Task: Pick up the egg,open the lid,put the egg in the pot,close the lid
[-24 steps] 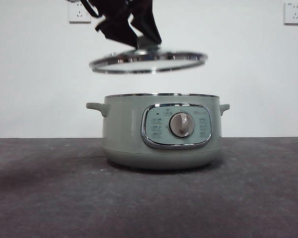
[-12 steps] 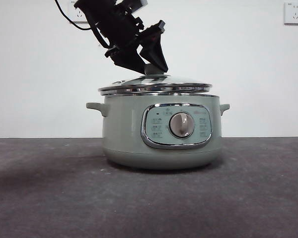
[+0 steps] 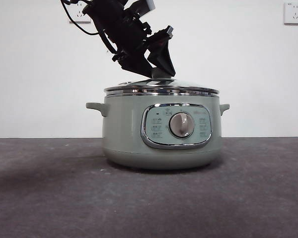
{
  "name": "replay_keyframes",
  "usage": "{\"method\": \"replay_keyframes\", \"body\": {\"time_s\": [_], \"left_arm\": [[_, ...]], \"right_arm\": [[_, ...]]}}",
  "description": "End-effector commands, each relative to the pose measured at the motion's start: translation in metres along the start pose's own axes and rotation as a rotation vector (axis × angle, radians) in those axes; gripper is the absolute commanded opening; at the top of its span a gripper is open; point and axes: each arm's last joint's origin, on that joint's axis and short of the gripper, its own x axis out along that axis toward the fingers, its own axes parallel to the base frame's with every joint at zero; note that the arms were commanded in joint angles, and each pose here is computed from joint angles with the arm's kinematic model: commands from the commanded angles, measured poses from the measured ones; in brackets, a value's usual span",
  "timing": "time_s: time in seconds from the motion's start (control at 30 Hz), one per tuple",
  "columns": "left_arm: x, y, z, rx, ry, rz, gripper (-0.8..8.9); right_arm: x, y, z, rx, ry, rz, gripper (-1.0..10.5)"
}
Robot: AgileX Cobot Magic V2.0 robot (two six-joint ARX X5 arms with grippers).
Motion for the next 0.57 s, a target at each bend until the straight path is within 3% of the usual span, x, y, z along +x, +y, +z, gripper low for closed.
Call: {"method": "replay_keyframes", "body": {"time_s": [0.03,0.57], "left_arm": [[-0.002,-0.004,0.012,0.023,-0.065,-0.011,-0.07],[0.011,-0.001,0.000,0.007,-0.002,0.003,-0.08]], "right_arm": [[0.004,0.000,-0.004,0.014,0.041,0.000,5.3],[0.006,0.000,-0.007,0.016,0.052,0.000,5.3]]}}
